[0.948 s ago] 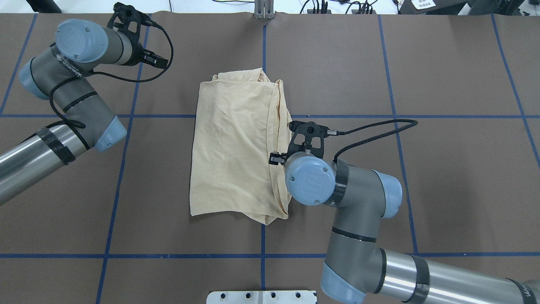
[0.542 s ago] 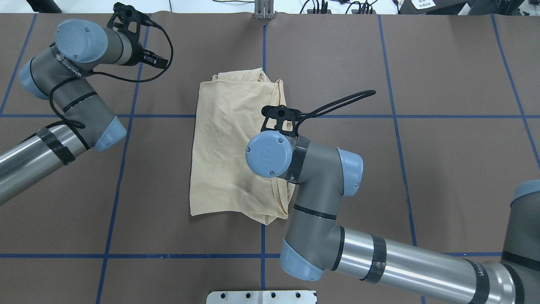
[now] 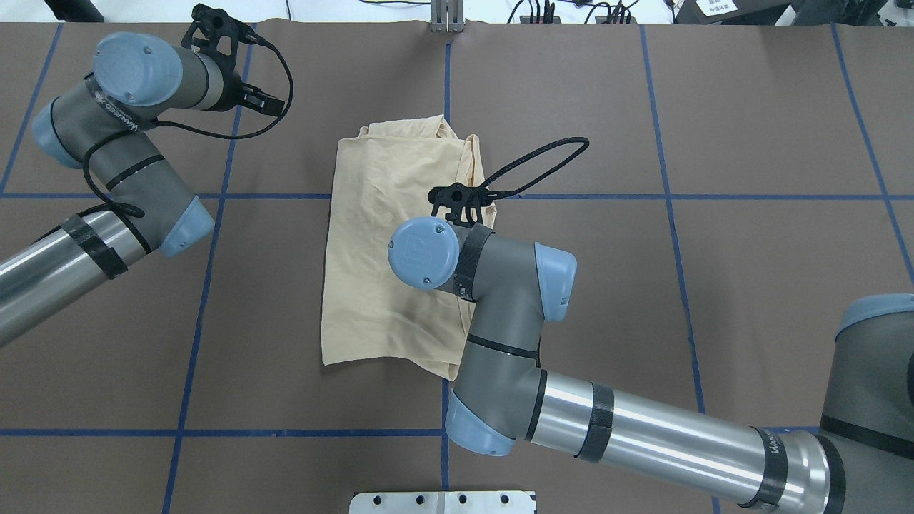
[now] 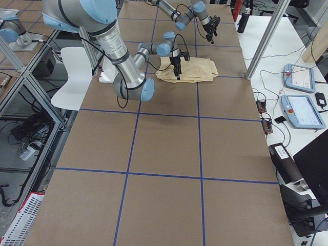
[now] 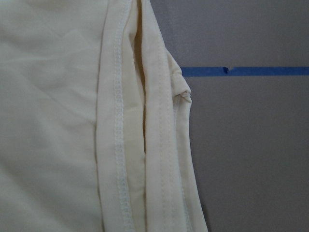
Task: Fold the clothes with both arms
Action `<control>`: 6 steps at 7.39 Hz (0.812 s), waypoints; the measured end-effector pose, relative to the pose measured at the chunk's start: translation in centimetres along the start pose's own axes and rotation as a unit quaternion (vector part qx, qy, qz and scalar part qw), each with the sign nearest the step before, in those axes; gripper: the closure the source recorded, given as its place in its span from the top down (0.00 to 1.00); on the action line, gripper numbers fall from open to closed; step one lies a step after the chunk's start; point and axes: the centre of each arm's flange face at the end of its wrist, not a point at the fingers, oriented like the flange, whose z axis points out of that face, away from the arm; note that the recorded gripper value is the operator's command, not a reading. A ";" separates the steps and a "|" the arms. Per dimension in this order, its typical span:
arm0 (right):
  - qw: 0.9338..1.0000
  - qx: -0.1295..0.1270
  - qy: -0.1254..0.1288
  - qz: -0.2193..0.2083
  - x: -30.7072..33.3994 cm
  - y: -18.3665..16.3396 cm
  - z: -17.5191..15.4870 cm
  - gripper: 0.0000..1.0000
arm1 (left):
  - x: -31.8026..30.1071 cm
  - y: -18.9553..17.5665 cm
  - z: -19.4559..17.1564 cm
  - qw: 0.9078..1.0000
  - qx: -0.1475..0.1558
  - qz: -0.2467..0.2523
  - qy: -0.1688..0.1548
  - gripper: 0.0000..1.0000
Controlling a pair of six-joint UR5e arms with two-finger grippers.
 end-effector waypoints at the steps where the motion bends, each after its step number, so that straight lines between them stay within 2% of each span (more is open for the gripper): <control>1: 1.000 -0.001 0.004 -0.002 -0.2 0.0 0.2 1.00 | 0.0 0.0 0.0 1.000 0.000 0.000 0.000 1.00; 6: 0.998 -0.021 0.043 -0.032 -0.2 -0.7 0.0 1.00 | 0.1 0.1 0.0 1.000 0.001 0.000 0.001 1.00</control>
